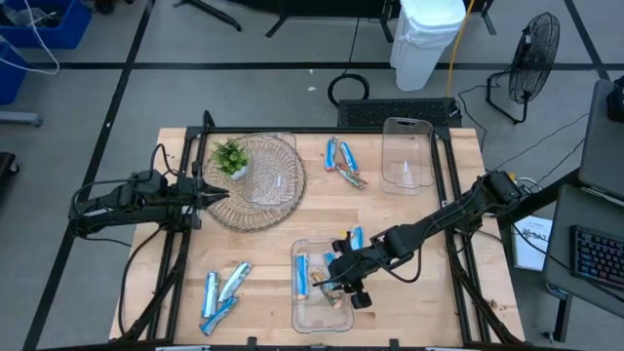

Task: Pick and place Granola Bars by type
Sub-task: Put the yellow granola bar into the bottom transparent bin

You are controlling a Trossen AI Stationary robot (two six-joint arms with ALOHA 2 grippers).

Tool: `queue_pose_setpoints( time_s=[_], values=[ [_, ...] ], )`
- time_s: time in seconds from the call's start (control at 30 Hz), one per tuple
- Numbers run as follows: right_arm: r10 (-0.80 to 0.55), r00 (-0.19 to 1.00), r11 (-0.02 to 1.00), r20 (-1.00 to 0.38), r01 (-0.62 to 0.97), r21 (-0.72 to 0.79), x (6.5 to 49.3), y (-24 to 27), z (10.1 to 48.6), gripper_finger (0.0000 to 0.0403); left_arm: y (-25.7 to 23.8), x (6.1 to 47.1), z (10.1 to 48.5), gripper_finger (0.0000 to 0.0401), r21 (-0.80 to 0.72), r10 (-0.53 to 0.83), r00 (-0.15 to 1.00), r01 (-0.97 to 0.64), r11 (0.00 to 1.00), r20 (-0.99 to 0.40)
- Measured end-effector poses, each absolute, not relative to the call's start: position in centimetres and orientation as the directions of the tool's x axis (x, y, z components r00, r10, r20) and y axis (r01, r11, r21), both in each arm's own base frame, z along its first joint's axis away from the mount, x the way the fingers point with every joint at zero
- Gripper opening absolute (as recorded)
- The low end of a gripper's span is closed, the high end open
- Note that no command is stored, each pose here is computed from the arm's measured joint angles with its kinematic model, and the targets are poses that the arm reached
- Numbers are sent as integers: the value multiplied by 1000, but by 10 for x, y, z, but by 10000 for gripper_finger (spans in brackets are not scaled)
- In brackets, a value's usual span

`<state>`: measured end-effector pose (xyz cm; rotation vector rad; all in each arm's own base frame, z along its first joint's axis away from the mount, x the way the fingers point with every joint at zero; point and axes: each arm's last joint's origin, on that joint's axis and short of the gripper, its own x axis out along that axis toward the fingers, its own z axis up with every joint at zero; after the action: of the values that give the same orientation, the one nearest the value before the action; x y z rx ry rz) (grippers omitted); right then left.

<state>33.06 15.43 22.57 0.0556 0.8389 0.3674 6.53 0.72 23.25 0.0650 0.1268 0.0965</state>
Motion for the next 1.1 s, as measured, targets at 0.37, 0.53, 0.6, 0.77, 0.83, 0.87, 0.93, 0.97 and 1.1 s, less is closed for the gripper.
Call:
queue_pose_setpoints(
  time_s=[0.37,0.53,0.6,0.77,0.83,0.87,0.93,0.97,1.1],
  values=[
    [73,507,996,-859,6,88,288,121,252,86,7,65,233,47,71,100,987,-91,993,-123],
    [-89,449,966,-889,255,32,266,106,257,80,7,65,233,47,71,100,987,-91,993,-123],
    [-90,445,948,-891,311,60,261,104,252,81,7,65,233,47,71,100,987,-92,993,-123],
    [-112,386,894,-915,441,77,250,97,233,89,7,65,233,47,71,99,987,-91,993,-123],
    [-101,353,882,-930,465,81,247,95,224,94,7,65,233,47,71,99,987,-91,993,-123],
    [-89,345,877,-934,471,91,245,95,219,96,7,65,233,47,71,99,987,-91,993,-123],
    [-59,349,871,-935,475,122,244,95,209,104,7,65,233,47,71,99,987,-91,993,-123],
    [-43,357,871,-933,471,140,244,95,203,109,7,65,233,47,71,99,988,-91,993,-123],
    [47,405,849,-913,466,251,243,95,184,137,7,65,233,47,71,99,987,-91,993,-123]
  ],
)
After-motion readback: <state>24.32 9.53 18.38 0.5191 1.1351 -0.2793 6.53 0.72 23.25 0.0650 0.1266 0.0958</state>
